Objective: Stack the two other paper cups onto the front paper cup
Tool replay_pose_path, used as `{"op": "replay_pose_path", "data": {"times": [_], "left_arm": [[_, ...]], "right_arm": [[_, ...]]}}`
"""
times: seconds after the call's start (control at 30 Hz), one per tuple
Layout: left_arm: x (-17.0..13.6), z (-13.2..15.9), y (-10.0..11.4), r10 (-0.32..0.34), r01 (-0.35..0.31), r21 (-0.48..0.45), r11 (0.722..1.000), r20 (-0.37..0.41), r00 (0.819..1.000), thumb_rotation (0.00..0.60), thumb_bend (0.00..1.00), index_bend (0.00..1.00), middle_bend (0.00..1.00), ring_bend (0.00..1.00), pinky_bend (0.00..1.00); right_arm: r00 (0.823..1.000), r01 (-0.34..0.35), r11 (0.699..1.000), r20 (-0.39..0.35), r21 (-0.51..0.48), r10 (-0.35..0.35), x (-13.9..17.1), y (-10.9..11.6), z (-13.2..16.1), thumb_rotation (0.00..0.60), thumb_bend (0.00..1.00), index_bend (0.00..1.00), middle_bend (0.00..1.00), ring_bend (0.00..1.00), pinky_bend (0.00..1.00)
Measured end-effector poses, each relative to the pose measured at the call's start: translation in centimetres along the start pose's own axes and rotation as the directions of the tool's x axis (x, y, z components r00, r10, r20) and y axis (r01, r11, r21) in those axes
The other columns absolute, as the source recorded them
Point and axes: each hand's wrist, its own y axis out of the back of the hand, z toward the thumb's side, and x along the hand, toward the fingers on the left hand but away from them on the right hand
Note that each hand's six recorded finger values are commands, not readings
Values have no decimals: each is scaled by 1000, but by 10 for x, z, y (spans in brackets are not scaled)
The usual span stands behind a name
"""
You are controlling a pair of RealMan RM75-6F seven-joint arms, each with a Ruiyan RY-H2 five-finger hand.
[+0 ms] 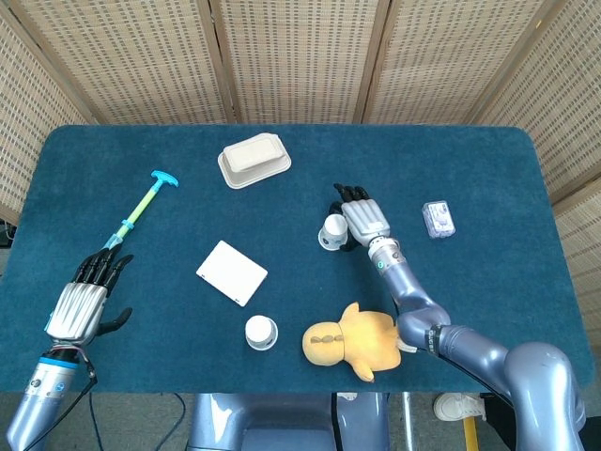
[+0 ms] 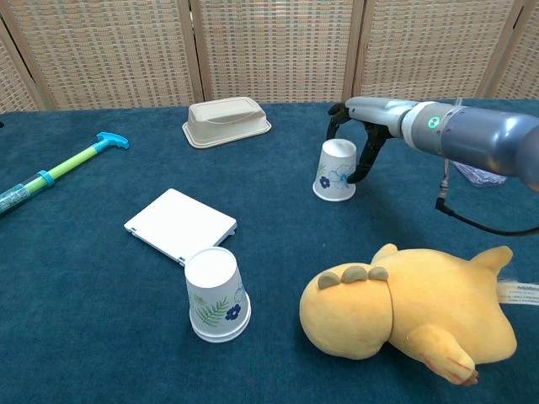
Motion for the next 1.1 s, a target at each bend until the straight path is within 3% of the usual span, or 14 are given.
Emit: {"op": "replay_pose_path", "data": {"times": [0.17,0.37,0.6,0.9,1.1], "left_arm": [[1,2,-2,-6,6,1,1000,7,1000,600,296,101,0,0,79],[1,4,-1,-2,2,2,1000,13,1000,600,296,101,0,0,79],[1,1,2,10,-10,-3,1000,3,1000,600,296,99,0,0,79],[0,1,2,15,-15,-5,1000,3,1000,600,296,98,0,0,79],[-3,6,3,18,-18,0,1000,22,1000,600,296,98,0,0,79]], "right_arm": [[1000,13,1000,-14,-8,-14,1,0,5,600,220,526,63,0,113],[999,30,999,-39,-12,-31,4,5,12,600,221,532,66,0,115],[994,74,997,-80,-11,-75,15,26,21,600,220,528,62,0,114],[971,109,992,-207,-64,-120,62,56,54,600,220,527,61,0,114],[949,75,991,-297,-112,-106,104,65,73,600,220,527,61,0,112]]}}
